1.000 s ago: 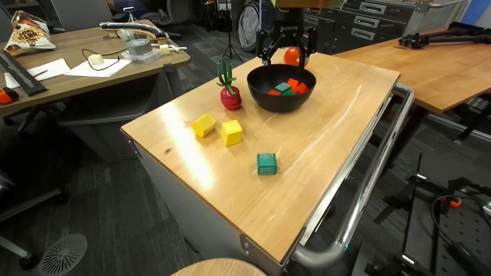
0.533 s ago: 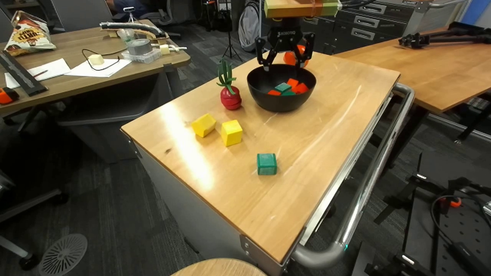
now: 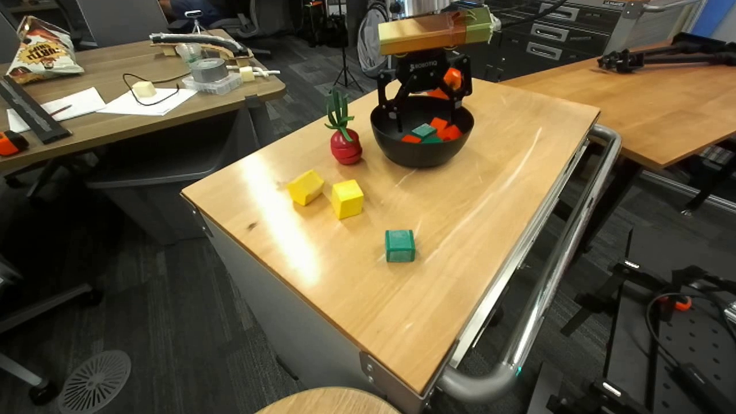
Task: Remove the blocks from the black bowl
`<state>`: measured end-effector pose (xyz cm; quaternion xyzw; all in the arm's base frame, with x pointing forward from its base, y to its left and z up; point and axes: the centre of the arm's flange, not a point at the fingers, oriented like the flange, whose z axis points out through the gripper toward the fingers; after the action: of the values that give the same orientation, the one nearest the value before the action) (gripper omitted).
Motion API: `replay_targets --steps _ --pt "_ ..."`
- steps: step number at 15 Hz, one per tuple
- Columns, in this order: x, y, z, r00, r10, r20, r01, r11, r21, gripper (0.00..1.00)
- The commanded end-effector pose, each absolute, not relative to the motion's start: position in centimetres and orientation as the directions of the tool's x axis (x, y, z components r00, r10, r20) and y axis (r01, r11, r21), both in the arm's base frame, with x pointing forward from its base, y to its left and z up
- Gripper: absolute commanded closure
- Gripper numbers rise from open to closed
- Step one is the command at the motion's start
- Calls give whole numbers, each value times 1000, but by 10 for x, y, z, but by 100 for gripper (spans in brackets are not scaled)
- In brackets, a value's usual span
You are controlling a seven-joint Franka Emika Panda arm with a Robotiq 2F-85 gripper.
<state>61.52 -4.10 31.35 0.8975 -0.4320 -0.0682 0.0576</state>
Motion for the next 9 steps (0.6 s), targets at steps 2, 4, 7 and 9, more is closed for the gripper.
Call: replay_targets --steps 2,4,7,9 --pt "617 -19 306 583 -811 -53 -794 -582 174 13" --pt "620 -15 298 574 -818 -46 -801 -572 176 21" --pt "623 -19 281 557 -830 -26 -813 -552 184 46" --pt "624 -23 273 548 -836 -15 -821 -541 181 65"
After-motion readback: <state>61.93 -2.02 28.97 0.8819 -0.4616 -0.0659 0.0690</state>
